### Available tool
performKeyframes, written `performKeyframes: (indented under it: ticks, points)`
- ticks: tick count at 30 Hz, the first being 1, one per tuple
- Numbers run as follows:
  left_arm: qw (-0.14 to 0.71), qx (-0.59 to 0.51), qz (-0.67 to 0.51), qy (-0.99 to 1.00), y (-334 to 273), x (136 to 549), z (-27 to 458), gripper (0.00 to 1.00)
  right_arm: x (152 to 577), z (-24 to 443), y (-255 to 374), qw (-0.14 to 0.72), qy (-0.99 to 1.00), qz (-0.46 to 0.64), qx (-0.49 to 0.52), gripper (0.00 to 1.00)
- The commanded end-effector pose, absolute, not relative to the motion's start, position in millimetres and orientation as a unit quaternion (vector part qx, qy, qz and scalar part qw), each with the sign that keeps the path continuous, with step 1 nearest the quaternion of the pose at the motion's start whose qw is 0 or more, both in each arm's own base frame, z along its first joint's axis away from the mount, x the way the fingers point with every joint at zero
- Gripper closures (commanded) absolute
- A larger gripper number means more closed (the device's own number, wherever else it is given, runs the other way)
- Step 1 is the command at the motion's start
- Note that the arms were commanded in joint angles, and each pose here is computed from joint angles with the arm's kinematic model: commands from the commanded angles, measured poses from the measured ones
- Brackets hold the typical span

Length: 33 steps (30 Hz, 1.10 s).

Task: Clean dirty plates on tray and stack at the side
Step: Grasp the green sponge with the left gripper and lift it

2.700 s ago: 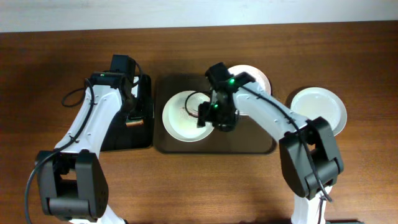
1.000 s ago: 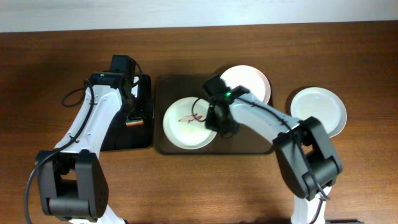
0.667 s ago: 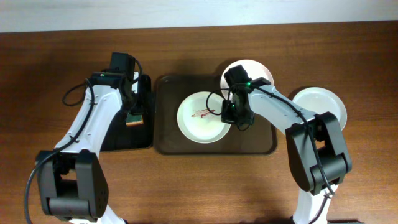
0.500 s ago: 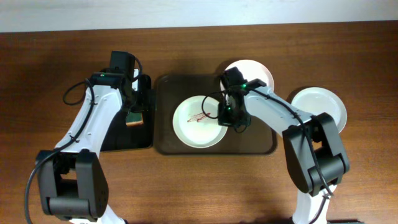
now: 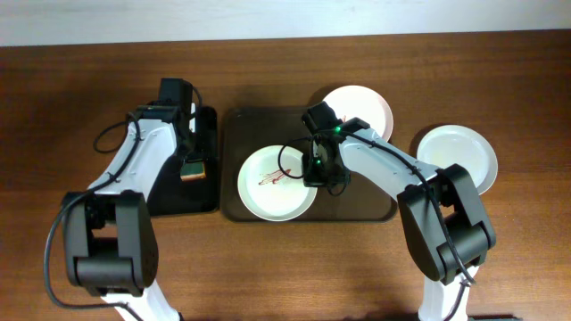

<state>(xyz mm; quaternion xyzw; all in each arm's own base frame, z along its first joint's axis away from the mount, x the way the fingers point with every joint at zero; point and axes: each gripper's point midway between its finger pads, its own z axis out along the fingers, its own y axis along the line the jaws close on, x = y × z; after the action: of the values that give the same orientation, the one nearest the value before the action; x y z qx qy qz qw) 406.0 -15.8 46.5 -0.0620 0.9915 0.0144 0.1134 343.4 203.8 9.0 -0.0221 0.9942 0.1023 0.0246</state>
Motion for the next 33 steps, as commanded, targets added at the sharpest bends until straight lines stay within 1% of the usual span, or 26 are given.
performKeyframes:
  ticks: [1,2,5,8,9,10,11,12,21,22,23,24,25,26,30,33]
  points:
    - [0.075,-0.077,0.028,0.994,-6.0,398.3,14.8,0.12,337.6,6.1,202.3,0.018,0.995,0.095,-0.032,0.96]
    - [0.072,-0.077,0.028,0.994,-6.3,398.6,10.4,0.15,337.7,6.1,202.3,0.018,0.995,0.095,-0.032,0.96]
    - [0.073,-0.077,0.028,0.994,-6.4,401.0,5.7,0.32,337.6,6.1,202.3,0.018,0.995,0.095,-0.032,0.96]
    - [0.076,-0.077,0.028,0.994,-6.2,402.7,5.3,0.60,337.6,6.1,202.3,0.018,0.995,0.095,-0.032,0.96]
    - [0.076,-0.077,0.028,0.994,-6.3,402.9,5.4,0.78,337.6,6.1,202.3,0.018,0.995,0.095,-0.032,0.96]
    - [0.076,-0.078,0.028,0.994,-6.1,402.8,5.4,0.88,337.7,6.1,202.2,0.018,0.995,0.095,-0.032,0.96]
    - [0.076,-0.078,0.029,0.994,-5.7,402.8,5.4,0.96,337.7,6.1,202.2,0.018,0.995,0.095,-0.032,0.96]
    - [0.076,-0.079,0.029,0.994,-5.0,402.8,5.4,1.00,337.8,6.1,202.3,0.018,0.995,0.095,-0.032,0.96]
    - [0.100,-0.080,0.028,0.991,-3.6,407.7,25.8,1.00,337.8,5.9,201.7,0.018,0.995,0.093,-0.032,0.96]
    - [0.102,-0.080,0.028,0.991,-3.6,408.1,27.3,0.84,338.0,6.0,201.7,0.018,0.995,0.093,-0.032,0.96]
    - [0.102,-0.080,0.028,0.991,-3.7,408.1,27.3,0.44,337.9,6.0,201.7,0.018,0.995,0.093,-0.032,0.96]
    - [0.102,-0.080,0.028,0.991,-3.7,407.8,27.0,0.26,337.8,5.9,201.7,0.018,0.995,0.093,-0.032,0.96]
    - [0.102,-0.080,0.028,0.991,-3.7,407.8,27.0,0.20,337.9,6.0,201.7,0.018,0.995,0.093,-0.032,0.96]
    - [0.103,-0.080,0.028,0.991,-3.7,408.2,27.1,0.18,337.8,5.9,201.7,0.018,0.995,0.093,-0.032,0.96]
    - [0.113,-0.081,0.026,0.990,-4.0,413.3,28.2,0.18,337.9,6.0,201.7,0.018,0.995,0.093,-0.032,0.96]
    - [0.119,-0.081,0.025,0.989,-4.2,416.4,28.7,0.22,337.8,5.9,201.7,0.018,0.995,0.093,-0.032,0.96]
